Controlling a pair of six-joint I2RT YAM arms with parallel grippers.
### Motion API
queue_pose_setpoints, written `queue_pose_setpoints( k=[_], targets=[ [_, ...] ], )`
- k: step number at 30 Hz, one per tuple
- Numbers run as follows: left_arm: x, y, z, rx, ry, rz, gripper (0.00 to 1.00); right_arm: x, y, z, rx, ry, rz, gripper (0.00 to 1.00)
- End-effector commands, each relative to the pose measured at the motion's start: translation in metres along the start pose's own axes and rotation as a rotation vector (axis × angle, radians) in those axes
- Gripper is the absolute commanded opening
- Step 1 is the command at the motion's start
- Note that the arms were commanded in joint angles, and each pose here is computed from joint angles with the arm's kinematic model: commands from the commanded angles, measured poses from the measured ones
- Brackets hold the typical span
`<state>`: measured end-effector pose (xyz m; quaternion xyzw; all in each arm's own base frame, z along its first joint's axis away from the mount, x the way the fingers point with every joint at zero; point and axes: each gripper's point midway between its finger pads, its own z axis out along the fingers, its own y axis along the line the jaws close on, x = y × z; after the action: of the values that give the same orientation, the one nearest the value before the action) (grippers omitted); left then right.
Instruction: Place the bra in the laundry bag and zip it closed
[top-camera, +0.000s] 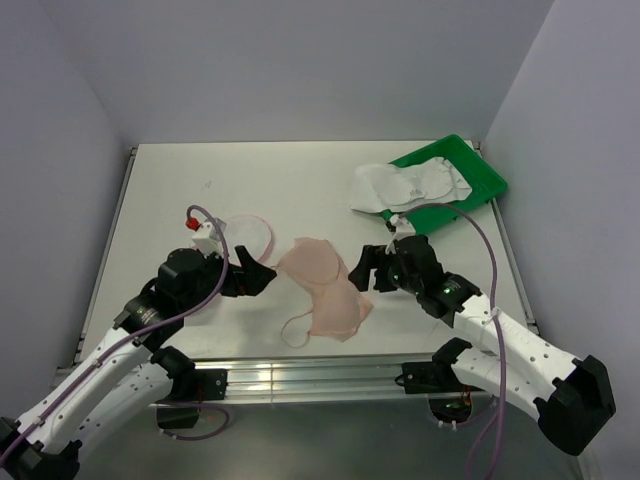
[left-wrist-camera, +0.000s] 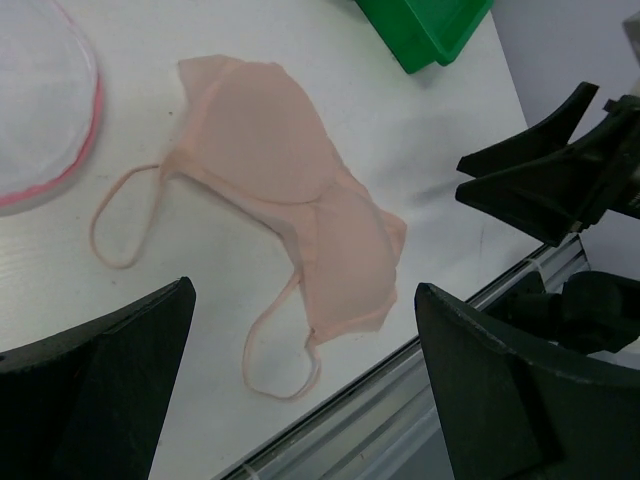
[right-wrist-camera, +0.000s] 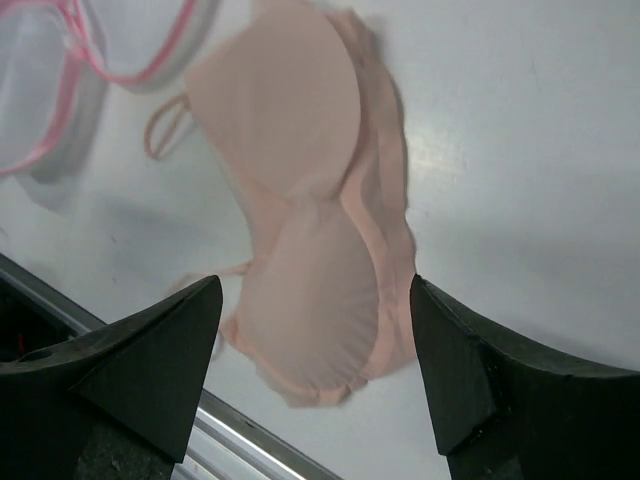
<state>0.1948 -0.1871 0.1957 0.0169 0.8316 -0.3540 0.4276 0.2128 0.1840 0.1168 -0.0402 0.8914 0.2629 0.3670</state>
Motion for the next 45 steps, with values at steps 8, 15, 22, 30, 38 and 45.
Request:
queue_pose_setpoints(
  k=[8,15,22,30,38,45],
  targets=[
    [-0.006,-0.01,0.058,0.036,-0.044,-0.113,0.99,-0.051,0.006,0.024,0.054,-0.117,-0.058,0.68],
    [0.01,0.003,0.086,-0.072,-0.054,-0.091,0.89,-0.074,0.026,0.074,-0.006,-0.024,-0.16,0.65],
    [0.02,0.006,0.068,-0.029,-0.102,-0.099,0.84,-0.059,0.027,0.122,-0.193,0.145,-0.174,0.83],
    [0.053,0.024,0.067,-0.071,0.0,-0.113,0.85,-0.062,0.038,0.147,-0.332,0.207,-0.211,0.85],
    [0.055,0.026,0.07,-0.082,0.003,-0.117,0.86,-0.074,0.009,0.188,-0.188,0.165,-0.071,0.63],
    [0.051,0.023,0.079,-0.076,-0.001,-0.106,0.86,-0.104,-0.005,0.184,-0.078,-0.02,0.088,0.11]
  ],
)
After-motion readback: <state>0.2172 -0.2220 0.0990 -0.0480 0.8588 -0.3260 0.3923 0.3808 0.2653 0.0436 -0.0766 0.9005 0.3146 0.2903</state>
